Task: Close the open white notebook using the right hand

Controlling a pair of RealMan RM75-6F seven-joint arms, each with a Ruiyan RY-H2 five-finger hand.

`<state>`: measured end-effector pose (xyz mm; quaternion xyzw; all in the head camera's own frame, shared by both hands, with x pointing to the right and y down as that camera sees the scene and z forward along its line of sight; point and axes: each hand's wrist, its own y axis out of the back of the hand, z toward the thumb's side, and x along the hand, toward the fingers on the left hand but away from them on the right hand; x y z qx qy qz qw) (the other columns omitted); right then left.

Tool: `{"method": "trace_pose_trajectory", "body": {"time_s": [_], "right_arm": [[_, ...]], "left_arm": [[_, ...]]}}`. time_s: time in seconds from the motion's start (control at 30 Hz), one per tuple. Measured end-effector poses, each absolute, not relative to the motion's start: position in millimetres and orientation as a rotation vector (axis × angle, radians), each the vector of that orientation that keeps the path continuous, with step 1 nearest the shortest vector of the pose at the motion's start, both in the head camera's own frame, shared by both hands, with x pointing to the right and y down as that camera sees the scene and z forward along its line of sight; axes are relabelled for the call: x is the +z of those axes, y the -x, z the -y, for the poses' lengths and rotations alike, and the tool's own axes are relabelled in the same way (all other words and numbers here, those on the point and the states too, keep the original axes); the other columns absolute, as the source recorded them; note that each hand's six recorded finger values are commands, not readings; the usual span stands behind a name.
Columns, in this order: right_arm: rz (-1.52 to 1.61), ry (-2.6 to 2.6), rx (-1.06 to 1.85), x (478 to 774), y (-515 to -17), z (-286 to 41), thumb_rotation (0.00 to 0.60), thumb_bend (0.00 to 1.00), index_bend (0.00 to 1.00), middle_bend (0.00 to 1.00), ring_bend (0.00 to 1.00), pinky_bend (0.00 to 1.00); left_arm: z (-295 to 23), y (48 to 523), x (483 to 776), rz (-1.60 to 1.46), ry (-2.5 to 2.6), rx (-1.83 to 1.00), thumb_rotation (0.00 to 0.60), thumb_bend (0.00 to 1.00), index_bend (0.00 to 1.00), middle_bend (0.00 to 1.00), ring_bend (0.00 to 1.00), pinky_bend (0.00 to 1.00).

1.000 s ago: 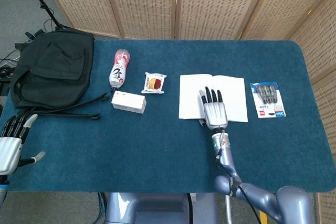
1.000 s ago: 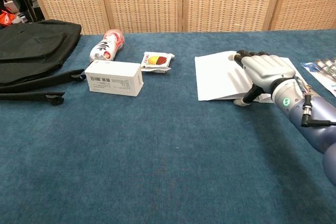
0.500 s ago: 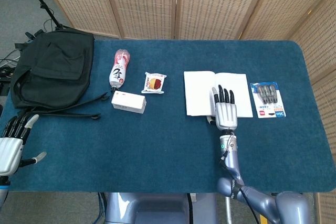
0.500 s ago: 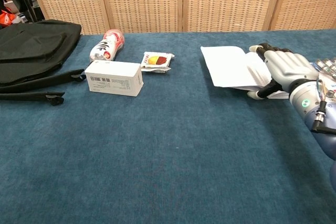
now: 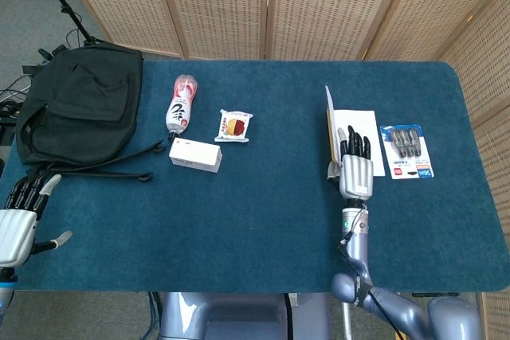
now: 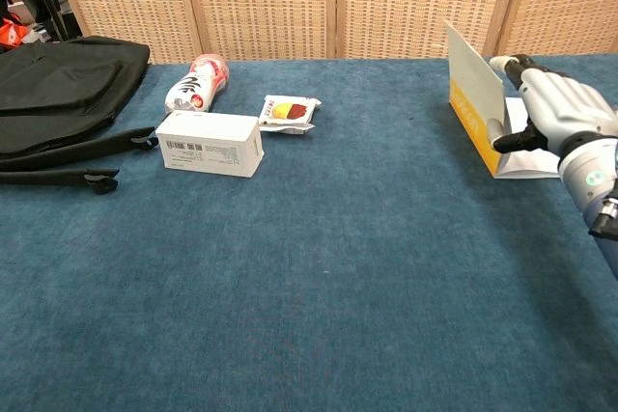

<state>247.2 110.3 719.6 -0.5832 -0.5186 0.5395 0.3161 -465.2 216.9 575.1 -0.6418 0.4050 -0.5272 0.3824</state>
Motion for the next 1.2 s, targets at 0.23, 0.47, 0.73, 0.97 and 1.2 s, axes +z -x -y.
{"method": "trace_pose_trajectory", "body": {"time_s": [0.23, 0.47, 0.73, 0.97, 1.2], "right_arm": [[1.404, 1.499, 1.402, 705.4, -255.5, -105.2, 0.6, 0.59, 0.0, 0.0, 0.0, 0.0], [1.418, 1.422, 1.388, 687.6, -274.2, -92.7, 0.6, 0.56, 0.0, 0.0, 0.0, 0.0], [1.414, 1.28, 1.455, 669.9, -325.9, -77.7, 0.6, 0.46, 0.0, 0.0, 0.0, 0.0], [1.395, 1.213, 1.509, 663.5, -360.2, -79.8, 0.6, 0.41, 0.0, 0.0, 0.0, 0.0], [1.303, 1.241, 1.52, 657.1, -378.6, -93.9, 0.6, 0.34, 0.0, 0.0, 0.0, 0.0]], "left_arm": [[-217.3, 464.8, 573.7, -1.035, 1.634, -1.339, 0.552, 0.06, 0.0, 0.0, 0.0, 0.0], [-217.2, 465.2, 573.8, -1.035, 1.633, -1.341, 0.553, 0.06, 0.0, 0.0, 0.0, 0.0], [-217.7, 463.9, 572.3, -1.034, 1.629, -1.334, 0.552, 0.06, 0.0, 0.0, 0.0, 0.0], [-217.4, 464.0, 572.2, -1.035, 1.626, -1.335, 0.553, 0.06, 0.0, 0.0, 0.0, 0.0], [-216.4, 465.9, 571.4, -1.041, 1.612, -1.336, 0.552, 0.06, 0.0, 0.0, 0.0, 0.0]]}}
